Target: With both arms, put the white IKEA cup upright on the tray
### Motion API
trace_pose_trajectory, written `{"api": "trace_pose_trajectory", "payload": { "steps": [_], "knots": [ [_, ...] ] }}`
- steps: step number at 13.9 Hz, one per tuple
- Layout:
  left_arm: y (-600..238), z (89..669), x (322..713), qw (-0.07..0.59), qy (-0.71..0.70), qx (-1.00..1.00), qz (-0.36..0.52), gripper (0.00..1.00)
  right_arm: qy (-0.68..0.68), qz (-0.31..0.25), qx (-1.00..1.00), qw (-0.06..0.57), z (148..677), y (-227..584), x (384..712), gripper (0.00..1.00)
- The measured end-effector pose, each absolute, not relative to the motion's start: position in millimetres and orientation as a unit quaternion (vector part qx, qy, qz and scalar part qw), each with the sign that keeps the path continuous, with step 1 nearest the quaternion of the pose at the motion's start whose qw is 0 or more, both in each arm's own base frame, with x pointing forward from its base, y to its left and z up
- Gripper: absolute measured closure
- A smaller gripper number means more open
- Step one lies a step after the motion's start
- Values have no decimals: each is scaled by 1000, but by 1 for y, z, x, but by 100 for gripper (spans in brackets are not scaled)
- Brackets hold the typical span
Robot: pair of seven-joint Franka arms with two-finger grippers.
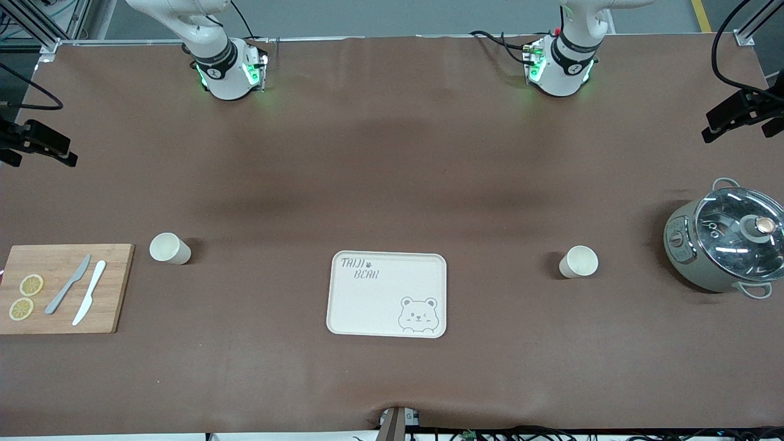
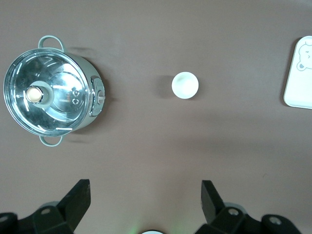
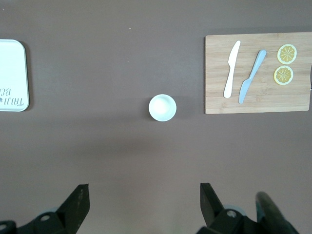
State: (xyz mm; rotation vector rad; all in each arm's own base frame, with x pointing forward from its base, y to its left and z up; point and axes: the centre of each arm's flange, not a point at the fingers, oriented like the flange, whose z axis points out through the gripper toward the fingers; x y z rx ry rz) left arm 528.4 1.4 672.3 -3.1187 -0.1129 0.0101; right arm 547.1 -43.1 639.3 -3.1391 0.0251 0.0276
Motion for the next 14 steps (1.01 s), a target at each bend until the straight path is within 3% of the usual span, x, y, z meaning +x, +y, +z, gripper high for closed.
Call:
{"api": "trace_pose_trajectory", "payload": {
  "steps": [8, 14],
  "knots": [
    [-1, 631, 548, 10, -33, -999, -1, 0, 8, 9, -1000, 1, 639, -43, 547, 0],
    [-6, 532, 588, 9, -27, -999, -21, 0, 8, 3, -1000, 1, 643, -43, 547, 0]
  ]
}}
